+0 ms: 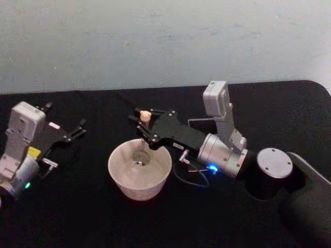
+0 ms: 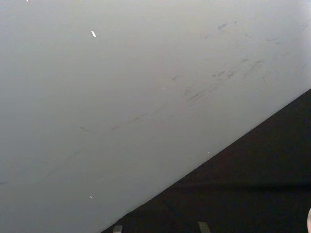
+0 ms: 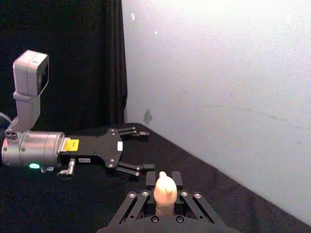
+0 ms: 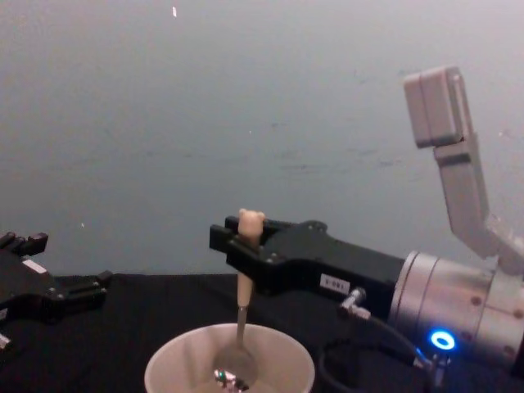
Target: Pick up the stirring spoon with one hand, stir inside the cup, then place it back in its original position.
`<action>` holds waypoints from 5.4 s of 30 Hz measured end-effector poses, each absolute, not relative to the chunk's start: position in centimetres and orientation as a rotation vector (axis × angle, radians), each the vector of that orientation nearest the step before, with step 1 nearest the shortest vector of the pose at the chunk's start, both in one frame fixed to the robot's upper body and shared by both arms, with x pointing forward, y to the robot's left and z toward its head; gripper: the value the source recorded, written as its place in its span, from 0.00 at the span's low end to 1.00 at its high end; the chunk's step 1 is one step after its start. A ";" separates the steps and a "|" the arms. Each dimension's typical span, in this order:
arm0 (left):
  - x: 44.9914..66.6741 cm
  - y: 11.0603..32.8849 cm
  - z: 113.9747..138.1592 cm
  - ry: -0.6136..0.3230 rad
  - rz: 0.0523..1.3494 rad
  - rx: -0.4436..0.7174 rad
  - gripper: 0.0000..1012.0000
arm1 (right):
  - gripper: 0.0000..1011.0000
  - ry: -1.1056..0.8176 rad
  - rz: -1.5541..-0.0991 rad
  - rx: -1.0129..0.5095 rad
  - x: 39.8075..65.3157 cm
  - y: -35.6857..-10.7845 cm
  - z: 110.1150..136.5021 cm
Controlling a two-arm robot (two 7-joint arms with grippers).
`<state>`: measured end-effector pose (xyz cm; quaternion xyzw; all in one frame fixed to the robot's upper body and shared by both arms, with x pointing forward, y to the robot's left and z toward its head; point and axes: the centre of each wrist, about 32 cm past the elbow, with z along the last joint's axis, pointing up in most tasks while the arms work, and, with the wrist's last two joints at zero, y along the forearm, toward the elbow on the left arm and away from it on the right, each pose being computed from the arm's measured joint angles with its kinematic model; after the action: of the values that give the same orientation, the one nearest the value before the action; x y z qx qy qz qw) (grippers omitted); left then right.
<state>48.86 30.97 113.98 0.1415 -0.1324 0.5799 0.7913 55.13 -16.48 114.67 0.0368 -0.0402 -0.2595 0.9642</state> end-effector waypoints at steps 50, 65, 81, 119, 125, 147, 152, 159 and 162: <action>48.9 31.0 114.0 -0.285 1.248 0.305 0.99 | 0.19 -0.179 -0.613 0.168 52.9 -21.3 122.1; 48.9 31.0 114.0 -0.285 1.248 0.305 0.99 | 0.19 -0.207 -0.718 0.146 52.6 -25.1 122.5; 48.9 31.0 114.0 -0.285 1.248 0.304 0.99 | 0.19 -0.173 -0.736 0.118 52.9 -26.8 121.3; 48.9 31.0 114.0 -0.285 1.248 0.304 0.99 | 0.19 -0.016 -0.714 0.012 54.4 -25.9 116.6; 48.9 31.0 114.0 -0.285 1.248 0.304 0.99 | 0.19 -0.002 -0.720 0.001 54.4 -25.7 116.1; 48.9 31.0 114.0 -0.285 1.248 0.304 0.99 | 0.19 0.014 -0.733 -0.031 54.3 -25.5 115.5; 48.9 31.0 114.0 -0.285 1.248 0.304 0.99 | 0.19 0.015 -0.732 -0.030 54.3 -25.5 115.5; 48.9 31.0 114.0 -0.285 1.248 0.304 0.99 | 0.19 0.015 -0.732 -0.029 54.3 -25.5 115.5; 48.9 31.0 114.0 -0.285 1.248 0.305 0.99 | 0.19 0.015 -0.732 -0.028 54.3 -25.5 115.5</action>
<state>48.86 30.97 113.98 0.1415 -0.1325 0.5799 0.7913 54.30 -25.53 115.54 -0.0137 0.0073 -0.3577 0.9337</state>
